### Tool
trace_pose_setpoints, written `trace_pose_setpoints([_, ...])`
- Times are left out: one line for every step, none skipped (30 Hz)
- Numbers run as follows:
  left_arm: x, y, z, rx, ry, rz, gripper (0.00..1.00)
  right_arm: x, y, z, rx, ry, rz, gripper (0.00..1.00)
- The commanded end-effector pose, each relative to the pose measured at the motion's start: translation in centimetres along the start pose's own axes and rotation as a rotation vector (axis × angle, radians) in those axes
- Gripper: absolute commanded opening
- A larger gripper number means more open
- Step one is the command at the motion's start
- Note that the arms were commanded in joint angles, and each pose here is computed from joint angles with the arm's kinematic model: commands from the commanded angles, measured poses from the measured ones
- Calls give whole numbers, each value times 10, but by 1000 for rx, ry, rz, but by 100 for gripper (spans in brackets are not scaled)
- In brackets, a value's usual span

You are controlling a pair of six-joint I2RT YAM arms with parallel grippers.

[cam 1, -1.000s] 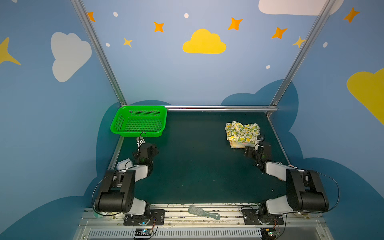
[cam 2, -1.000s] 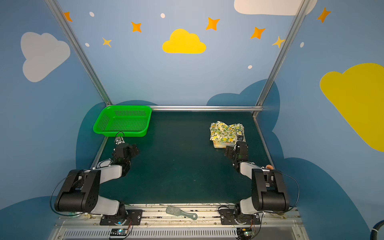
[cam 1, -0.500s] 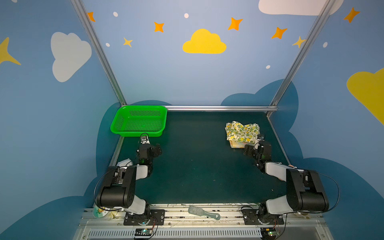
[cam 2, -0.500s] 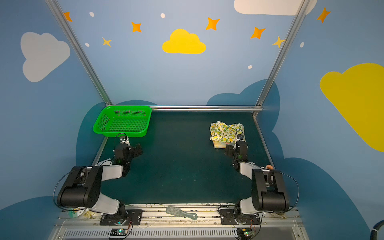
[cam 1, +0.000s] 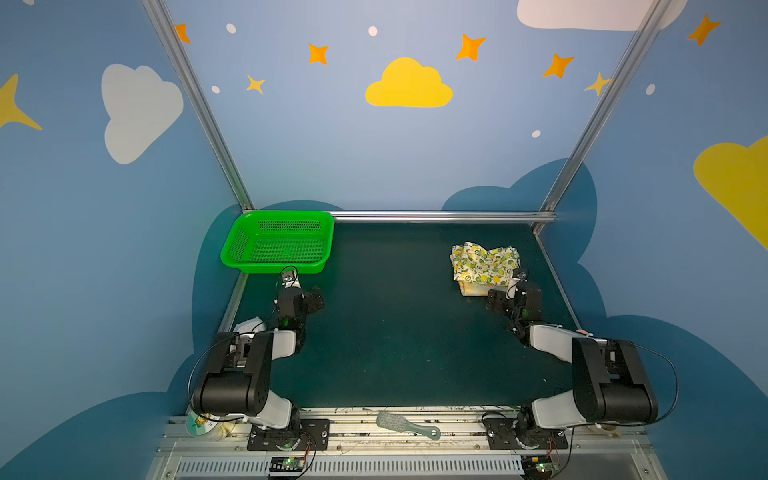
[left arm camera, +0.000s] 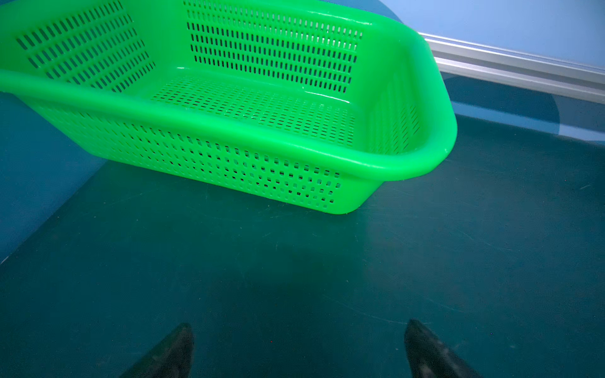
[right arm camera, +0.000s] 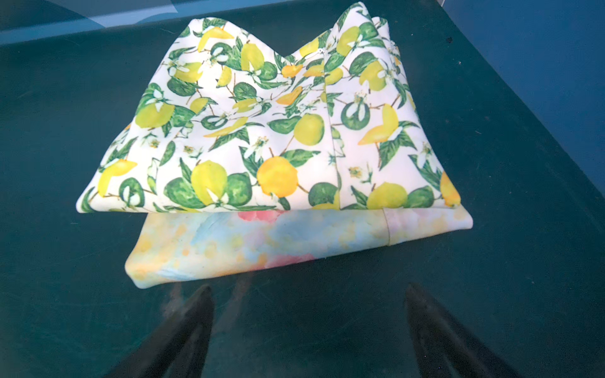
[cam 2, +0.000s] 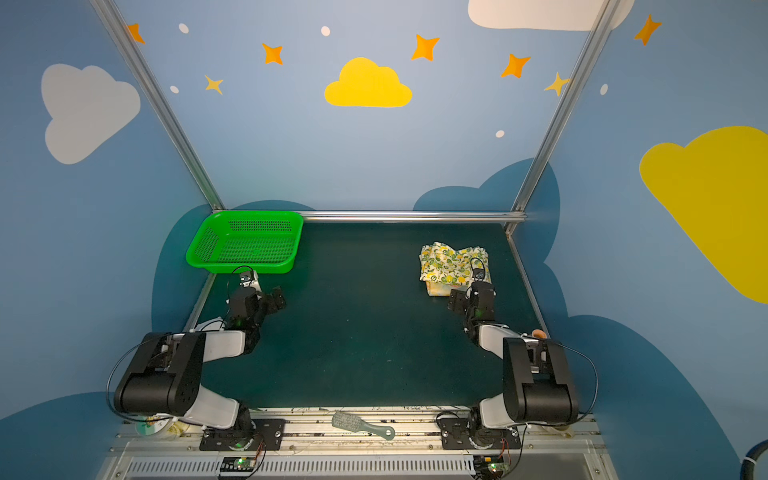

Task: Fold and stack skirts
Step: Reset both arms

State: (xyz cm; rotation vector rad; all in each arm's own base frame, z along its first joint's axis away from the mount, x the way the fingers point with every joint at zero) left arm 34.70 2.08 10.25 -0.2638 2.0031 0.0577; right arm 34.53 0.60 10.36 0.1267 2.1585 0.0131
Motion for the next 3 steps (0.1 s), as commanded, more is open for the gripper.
trace_pose_setpoints([-1, -1, 0, 9, -10, 9, 100, -8, 2, -1, 3, -28, -9, 89])
trace_pose_setpoints([0, -1, 0, 9, -8, 9, 100, -9, 2, -2, 3, -31, -8, 89])
trace_pose_setpoints([-1, -1, 0, 8, -9, 8, 100, -9, 2, -2, 4, -29, -8, 89])
Point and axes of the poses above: each gripper's point midway between its finger pads, its own z axis out along the fingers, its own y axis along the line the jaws close on, x = y × z, the point moved 5 cm from there along -z, back along the fingers, and after that the axes turned 1 degree about z, right-handed, at the moved point
